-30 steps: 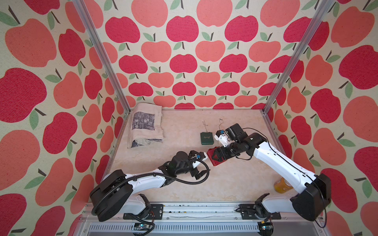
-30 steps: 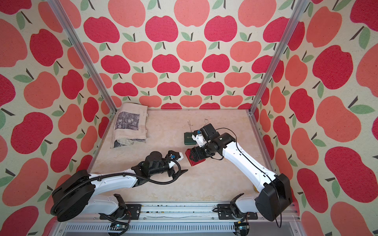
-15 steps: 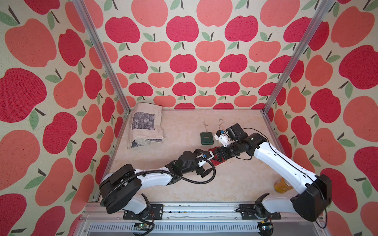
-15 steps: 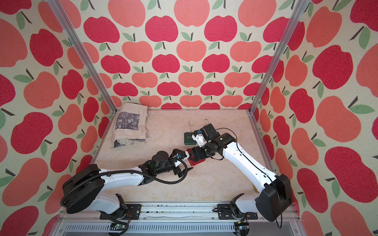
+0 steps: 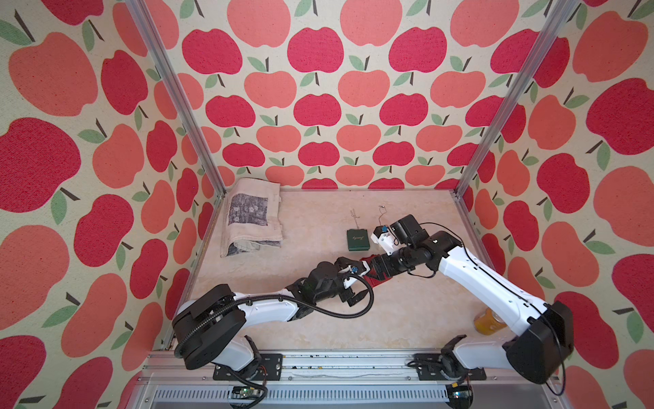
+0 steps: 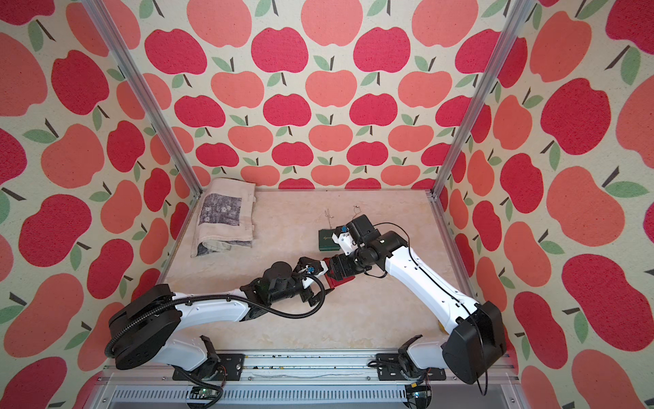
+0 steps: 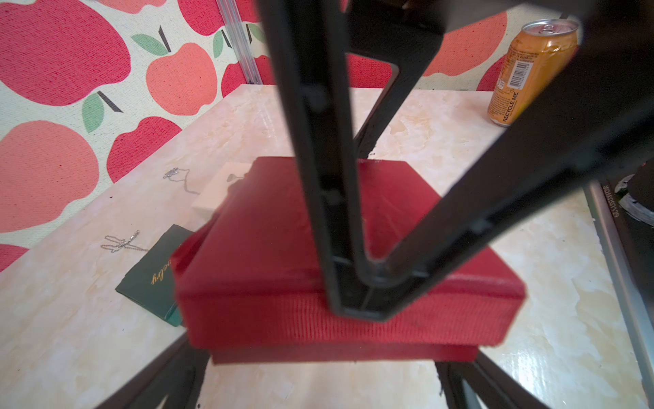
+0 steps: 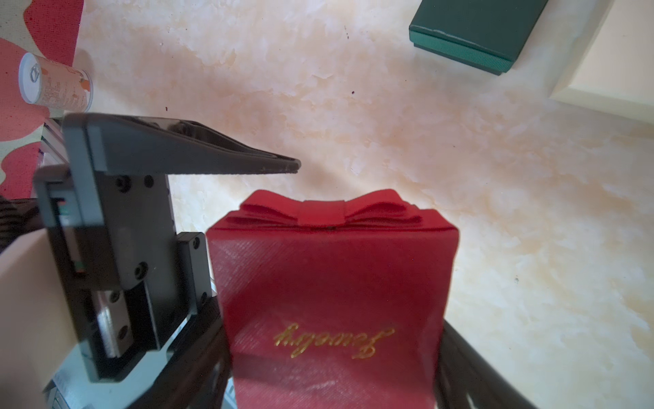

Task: Take the necklace out of the lift-off lid jewelry box
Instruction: Open the lid on the jewelry box.

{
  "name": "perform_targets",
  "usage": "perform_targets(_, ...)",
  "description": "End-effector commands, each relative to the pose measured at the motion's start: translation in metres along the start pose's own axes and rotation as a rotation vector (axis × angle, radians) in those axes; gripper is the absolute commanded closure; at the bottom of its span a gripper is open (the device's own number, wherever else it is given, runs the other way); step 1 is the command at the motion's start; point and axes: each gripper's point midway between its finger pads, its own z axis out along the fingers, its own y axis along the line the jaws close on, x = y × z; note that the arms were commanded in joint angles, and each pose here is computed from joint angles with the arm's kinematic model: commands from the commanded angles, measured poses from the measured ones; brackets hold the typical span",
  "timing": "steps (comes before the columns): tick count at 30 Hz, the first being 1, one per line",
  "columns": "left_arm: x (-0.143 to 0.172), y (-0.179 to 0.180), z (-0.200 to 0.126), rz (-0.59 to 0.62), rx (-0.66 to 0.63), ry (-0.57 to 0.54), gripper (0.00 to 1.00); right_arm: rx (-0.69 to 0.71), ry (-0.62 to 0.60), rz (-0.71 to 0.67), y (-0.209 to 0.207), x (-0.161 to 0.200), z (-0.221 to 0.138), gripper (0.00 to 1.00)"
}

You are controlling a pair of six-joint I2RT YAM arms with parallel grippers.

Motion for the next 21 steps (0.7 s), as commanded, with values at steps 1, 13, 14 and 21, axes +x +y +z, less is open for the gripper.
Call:
perform_targets(1, -0.0178, 0.0025, 0.001, 0.015, -0.014, -0.051, 0.02, -0.012, 0.009, 0.016, 0.0012, 0.0044, 0.0026, 0.2)
perform_targets(13, -0.0157, -0.0048, 0.0011, 0.054, -0.01, -0.04, 0.03, -0.009, 0.017, 0.016, 0.0008, 0.0043, 0.0063, 0.2)
perform_targets(14, -0.0156, -0.0052, 0.001, 0.054, -0.011, -0.041, 0.04, -0.009, 0.019, 0.016, 0.0011, 0.0048, 0.0065, 0.2)
perform_targets(21, -0.0152, -0.0054, 0.0001, 0.059, -0.011, -0.038, 0.08, -0.01, 0.026, 0.017, 0.001, 0.0053, 0.0086, 0.2)
